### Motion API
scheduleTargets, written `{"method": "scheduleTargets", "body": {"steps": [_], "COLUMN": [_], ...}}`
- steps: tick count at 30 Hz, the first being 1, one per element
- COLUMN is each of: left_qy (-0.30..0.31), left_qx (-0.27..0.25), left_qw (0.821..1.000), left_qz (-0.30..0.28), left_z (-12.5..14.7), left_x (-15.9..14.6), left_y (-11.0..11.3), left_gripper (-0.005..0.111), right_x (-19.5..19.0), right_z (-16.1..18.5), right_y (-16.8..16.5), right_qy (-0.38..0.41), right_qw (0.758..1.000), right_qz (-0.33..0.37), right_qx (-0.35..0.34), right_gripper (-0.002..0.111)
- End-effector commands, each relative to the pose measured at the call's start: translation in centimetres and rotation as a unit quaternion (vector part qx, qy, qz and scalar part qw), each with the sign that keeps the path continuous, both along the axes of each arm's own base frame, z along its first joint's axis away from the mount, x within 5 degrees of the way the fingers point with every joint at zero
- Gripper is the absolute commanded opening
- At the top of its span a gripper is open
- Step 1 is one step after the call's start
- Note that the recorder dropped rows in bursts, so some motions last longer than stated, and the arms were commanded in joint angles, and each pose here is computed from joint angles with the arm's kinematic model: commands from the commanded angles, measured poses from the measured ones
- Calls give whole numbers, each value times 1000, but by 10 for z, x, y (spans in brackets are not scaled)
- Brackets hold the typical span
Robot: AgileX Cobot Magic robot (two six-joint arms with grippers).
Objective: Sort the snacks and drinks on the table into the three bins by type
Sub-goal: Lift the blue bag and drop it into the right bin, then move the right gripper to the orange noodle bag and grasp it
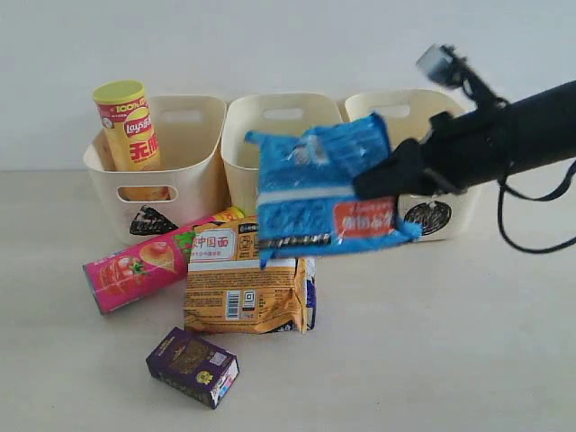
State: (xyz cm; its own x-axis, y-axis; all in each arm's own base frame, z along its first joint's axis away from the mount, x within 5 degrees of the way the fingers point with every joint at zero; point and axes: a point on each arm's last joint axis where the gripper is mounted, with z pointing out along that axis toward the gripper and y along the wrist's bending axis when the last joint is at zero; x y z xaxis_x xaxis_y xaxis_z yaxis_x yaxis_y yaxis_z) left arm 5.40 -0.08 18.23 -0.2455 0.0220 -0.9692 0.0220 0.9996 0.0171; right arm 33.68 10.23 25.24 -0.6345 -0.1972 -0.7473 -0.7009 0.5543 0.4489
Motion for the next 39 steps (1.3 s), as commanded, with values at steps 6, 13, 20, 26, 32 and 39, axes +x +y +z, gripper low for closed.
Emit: {"method": "scheduleTargets", "body": {"steps": [6, 13, 20, 26, 32, 39], "left_qy": [-10, -10, -10, -10, -10, -10], "left_qx": [-5, -5, -5, -5, -5, -5], "left_qw": [1000, 1000, 1000, 1000, 1000, 1000], "left_qz": [2, 2, 2, 2, 2, 2], "left_z": [2, 2, 2, 2, 2, 2], "left_x": [0, 0, 0, 0, 0, 0], "left_y": [0, 0, 0, 0, 0, 0], "left_gripper": [4, 4, 4, 4, 4, 4], "right_x": [39, 50, 65, 77, 79, 79], "right_z": [21, 25, 23, 9, 2, 8], "right_y": [-61, -74, -74, -72, -72, -73], "right_qy": [-47, -71, -68, -51, -48, -57], "right_qw": [941, 908, 906, 910, 912, 910], "right_qz": [-335, -412, -416, -410, -407, -411], "right_qx": [26, 20, 28, 30, 23, 23], "right_gripper": [0, 0, 0, 0, 34, 79]}}
